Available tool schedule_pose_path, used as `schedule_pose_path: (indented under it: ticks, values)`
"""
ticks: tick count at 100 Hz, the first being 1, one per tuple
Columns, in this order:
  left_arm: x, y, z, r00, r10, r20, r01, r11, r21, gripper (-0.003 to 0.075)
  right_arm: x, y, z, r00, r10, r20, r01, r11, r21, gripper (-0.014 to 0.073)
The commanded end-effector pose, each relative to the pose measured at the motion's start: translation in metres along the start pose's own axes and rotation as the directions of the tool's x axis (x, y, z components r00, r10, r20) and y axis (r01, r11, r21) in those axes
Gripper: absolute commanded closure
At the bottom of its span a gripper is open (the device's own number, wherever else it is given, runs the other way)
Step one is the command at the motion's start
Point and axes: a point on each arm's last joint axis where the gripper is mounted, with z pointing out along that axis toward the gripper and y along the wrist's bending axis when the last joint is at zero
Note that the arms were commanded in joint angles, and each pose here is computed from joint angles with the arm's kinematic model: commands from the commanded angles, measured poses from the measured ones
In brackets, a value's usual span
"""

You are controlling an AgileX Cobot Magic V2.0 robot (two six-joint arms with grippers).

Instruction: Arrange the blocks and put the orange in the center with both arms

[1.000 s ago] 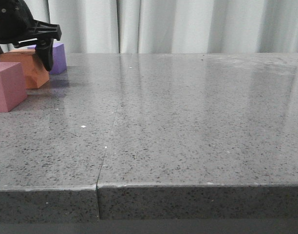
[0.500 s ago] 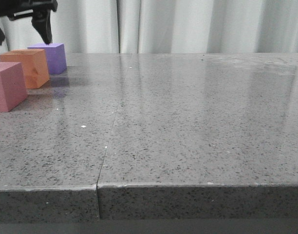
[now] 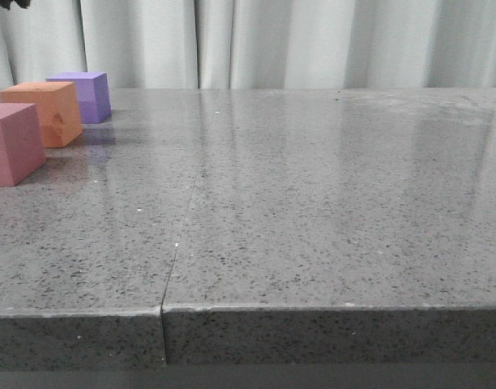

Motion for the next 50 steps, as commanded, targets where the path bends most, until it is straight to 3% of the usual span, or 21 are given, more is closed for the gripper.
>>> schedule_pose_path:
  ticks: [1,50]
  values:
    - [-0.017,0.0,-0.035,0.992,-0.016,0.126,0.011,0.999,0.039,0.0736,-0.014,0.003,-0.003,0.996,-0.017,0.092,0.019,1.0,-0.02,0.0662]
    - [-0.002,0.016,-0.096,0.977,-0.038,0.209,0.025,0.998,0.063,0.0741,-0.014,0.003,-0.003,0.996,-0.017,0.092,0.019,1.0,-0.02,0.0662]
